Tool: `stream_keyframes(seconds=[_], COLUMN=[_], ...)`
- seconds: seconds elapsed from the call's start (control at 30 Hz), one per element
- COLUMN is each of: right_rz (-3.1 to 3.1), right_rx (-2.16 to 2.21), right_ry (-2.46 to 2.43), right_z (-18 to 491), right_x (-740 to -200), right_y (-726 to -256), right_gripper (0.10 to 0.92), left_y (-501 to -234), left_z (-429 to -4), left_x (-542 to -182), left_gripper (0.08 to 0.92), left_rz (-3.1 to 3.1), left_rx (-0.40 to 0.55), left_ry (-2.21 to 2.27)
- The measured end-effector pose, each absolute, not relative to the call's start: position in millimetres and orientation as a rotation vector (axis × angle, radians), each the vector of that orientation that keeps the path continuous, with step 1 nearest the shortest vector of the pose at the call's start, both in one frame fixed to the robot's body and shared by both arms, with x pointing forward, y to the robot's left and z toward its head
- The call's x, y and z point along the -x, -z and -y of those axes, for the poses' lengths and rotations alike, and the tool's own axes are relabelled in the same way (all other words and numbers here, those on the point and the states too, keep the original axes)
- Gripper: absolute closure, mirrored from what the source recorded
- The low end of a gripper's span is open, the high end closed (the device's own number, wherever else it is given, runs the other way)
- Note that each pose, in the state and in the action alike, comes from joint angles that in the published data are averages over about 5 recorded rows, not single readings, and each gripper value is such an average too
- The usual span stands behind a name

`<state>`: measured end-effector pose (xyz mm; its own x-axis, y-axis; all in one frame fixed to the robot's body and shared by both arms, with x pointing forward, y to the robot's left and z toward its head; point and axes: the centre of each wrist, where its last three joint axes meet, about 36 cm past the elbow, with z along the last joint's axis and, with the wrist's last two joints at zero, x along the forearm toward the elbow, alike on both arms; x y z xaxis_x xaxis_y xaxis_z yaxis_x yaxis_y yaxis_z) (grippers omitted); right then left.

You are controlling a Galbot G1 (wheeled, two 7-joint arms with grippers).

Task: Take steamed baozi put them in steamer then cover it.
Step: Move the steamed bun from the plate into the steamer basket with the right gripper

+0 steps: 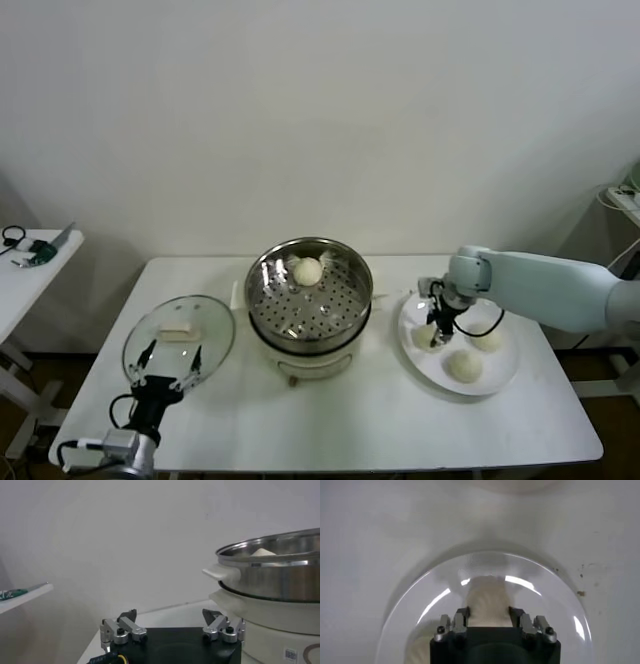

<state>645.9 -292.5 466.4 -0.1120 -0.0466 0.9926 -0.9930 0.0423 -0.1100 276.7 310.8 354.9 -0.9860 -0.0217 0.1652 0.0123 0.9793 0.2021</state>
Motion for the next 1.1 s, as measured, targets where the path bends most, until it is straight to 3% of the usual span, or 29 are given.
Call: stream_keyframes(seconds=[0.27, 0.53, 0.73, 0.9, 1.1], right_rz=[1.388, 1.499, 1.583, 1.592, 1.538], right_rx=[-1.196, -1.244, -1.320, -1.400, -1.467], right_ry=[-1.242, -1.295, -1.325, -1.354, -1.385], right_z=[294.9, 269.5, 216.0, 150.9, 79.6], right_x=[-652.1, -665.1, -660.0, -652.7, -650.9], right_y=[-520.9, -657.5, -738.2, -761.9, -743.3], right_gripper=[0.488, 0.488, 0.486, 0.480, 0.479], left_y=[-360.6, -365.2, -368.5, -371.8, -374.6], left_z=[-309.2, -308.0, -304.0, -301.2, -300.1], left_x=[-276.1, -275.2, -277.2, -277.9, -278.2], left_gripper=[0.177, 0.177, 0.177, 0.177, 0.177], left_rz=[2.968, 2.973, 2.984, 2.994, 3.002], left_rx=[0.000, 0.020, 0.040, 0.048, 0.050], left_ry=[0.308, 0.320, 0.320, 0.314, 0.307])
